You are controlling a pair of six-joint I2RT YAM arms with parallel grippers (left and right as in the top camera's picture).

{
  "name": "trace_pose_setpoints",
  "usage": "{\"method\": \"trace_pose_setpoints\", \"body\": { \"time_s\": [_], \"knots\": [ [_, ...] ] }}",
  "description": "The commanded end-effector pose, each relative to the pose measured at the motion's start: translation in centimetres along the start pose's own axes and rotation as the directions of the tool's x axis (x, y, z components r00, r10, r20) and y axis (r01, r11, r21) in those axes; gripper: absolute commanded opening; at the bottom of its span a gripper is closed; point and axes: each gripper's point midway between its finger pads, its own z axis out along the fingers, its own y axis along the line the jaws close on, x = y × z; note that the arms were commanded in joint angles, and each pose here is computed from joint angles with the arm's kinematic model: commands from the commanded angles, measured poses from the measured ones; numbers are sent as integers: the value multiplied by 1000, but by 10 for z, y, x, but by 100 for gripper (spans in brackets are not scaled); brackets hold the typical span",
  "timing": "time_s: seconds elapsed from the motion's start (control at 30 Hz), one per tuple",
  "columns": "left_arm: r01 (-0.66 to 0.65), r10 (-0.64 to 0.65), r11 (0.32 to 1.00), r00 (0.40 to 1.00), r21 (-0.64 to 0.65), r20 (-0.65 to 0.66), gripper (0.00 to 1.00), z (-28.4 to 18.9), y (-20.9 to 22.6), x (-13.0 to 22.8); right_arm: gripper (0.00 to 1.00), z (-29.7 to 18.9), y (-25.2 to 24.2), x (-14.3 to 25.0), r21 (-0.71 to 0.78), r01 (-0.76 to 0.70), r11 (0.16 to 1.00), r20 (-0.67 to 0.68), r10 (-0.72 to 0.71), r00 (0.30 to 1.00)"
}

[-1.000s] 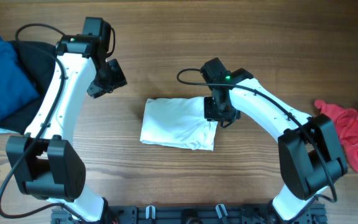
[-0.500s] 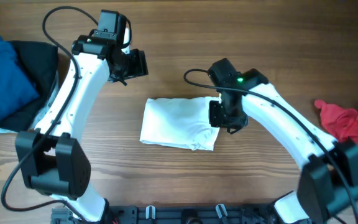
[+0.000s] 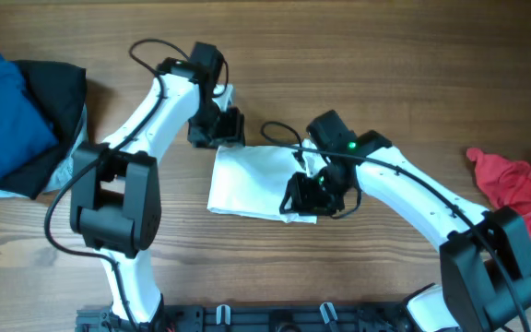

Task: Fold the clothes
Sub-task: 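Grasp the folded white shirt's corner with the left gripper and lift it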

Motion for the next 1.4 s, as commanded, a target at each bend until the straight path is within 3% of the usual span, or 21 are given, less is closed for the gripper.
{"method": "trace_pose_setpoints", "body": {
  "time_s": [0.0, 0.2, 0.33, 0.43, 0.53, 0.67, 0.77, 0.8, 0.83, 0.93, 1.03, 1.2, 1.37],
  "knots": [
    [-20, 16, 999, 995, -41, -99, 59, 19, 9, 24, 46, 11, -8, 9, -11, -17, 1000, -20, 17, 1000],
    [14, -32, 997, 972, -78, -235, 43, 40, 28, 68, 50, 11, -55, -22, 211, -142, 967, 182, 104, 978],
    [65, -114, 987, 928, -147, -355, 27, 39, 40, 105, 51, -4, -77, -50, 314, -164, 935, 322, 57, 945],
    [127, -200, 972, 892, -199, -405, 23, 34, 44, 123, 51, -17, -84, -75, 349, -142, 926, 410, -15, 912],
    [157, -235, 964, 883, -216, -406, 19, 27, 43, 128, 51, -27, -83, -94, 375, -80, 924, 456, -109, 883],
    [171, -220, 969, 927, -181, -303, 20, 1, 33, 119, 53, -32, -83, -100, 406, -16, 914, 444, -182, 877],
    [147, -165, 982, 974, -119, -157, 29, -28, 21, 104, 53, -34, -84, -96, 415, -21, 909, 436, -179, 882],
    [132, -140, 987, 986, -96, -88, 55, -39, 16, 96, 53, -36, -84, -94, 413, -25, 910, 437, -175, 882],
    [114, -115, 991, 993, -74, -7, 100, -51, 12, 87, 51, -42, -81, -91, 410, -29, 912, 443, -171, 880],
    [56, -51, 998, 984, -23, 169, 100, -72, 0, 58, 51, -59, -72, -84, 402, -26, 915, 472, -183, 863],
    [-176, 146, 981, 946, 78, 291, 100, -78, -29, 26, 52, -95, -62, -72, 411, -46, 911, 543, -204, 814],
    [-342, 280, 918, 918, 201, 283, 100, -47, -47, 9, 54, -140, -52, -47, 409, -74, 910, 629, -222, 745],
    [-360, 314, 895, 928, 265, 201, 100, 3, -44, 4, 55, -160, -49, -22, 383, -87, 920, 665, -209, 717]
  ]
}}
